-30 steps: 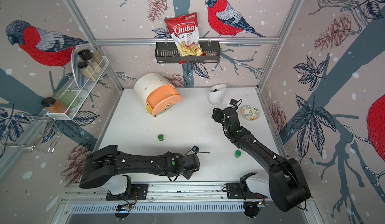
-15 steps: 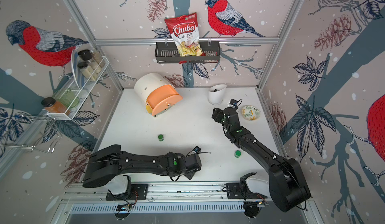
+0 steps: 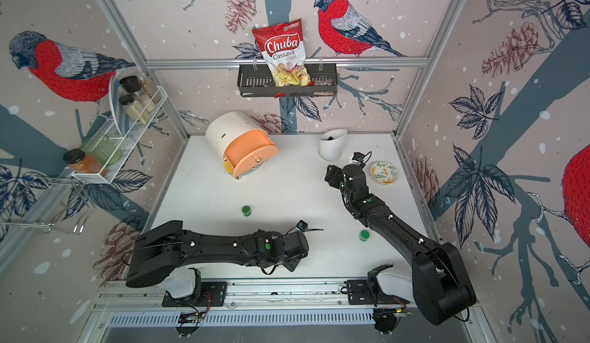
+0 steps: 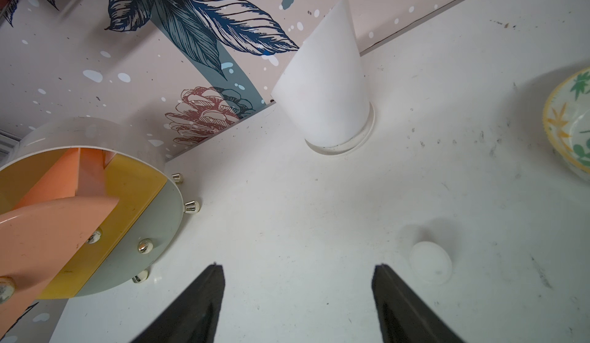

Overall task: Put the paint cans in the drawer according to color
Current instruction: Pick up the paint can at the center of the board, then place the paint can in the drawer.

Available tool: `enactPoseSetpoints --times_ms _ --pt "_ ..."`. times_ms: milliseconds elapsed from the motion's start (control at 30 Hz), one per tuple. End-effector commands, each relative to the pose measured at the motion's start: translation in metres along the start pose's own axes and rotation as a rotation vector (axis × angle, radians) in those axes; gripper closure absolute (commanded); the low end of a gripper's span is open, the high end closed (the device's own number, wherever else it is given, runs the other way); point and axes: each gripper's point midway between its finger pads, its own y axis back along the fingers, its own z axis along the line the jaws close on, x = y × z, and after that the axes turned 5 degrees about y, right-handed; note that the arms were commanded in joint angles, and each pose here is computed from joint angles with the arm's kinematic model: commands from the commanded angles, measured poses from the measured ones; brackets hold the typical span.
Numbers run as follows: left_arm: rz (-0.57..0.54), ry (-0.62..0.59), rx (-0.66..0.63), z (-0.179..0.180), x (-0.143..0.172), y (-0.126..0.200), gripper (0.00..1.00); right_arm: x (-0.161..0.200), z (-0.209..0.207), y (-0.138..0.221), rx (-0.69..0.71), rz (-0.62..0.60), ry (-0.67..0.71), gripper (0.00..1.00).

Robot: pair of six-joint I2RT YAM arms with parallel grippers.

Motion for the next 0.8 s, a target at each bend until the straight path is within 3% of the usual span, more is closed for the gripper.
enactPoseSetpoints --times_ms 0,133,367,600,767 --pt "-0.02 -0.014 0.007 0.0 -0.013 0.008 0.76 -0.006 0.004 0.001 -0.017 -0.022 -0.012 0.22" --pt "-0.059 -0.015 -0.002 0.009 -0.037 0.024 0.77 -0.006 0.004 0.001 -0.019 -0.023 -0.012 0.22" --pt "-0.205 -0.013 -0.057 0.028 -0.118 0.077 0.77 -0.007 0.002 0.001 -0.015 -0.023 -0.016 0.22" --pt "-0.428 0.056 -0.099 0.07 -0.213 0.163 0.77 -0.007 0.001 0.001 -0.012 -0.022 -0.02 0.22" --pt "-0.551 0.156 -0.164 0.12 -0.254 0.22 0.76 -0.007 -0.001 0.001 -0.009 -0.023 -0.027 0.22"
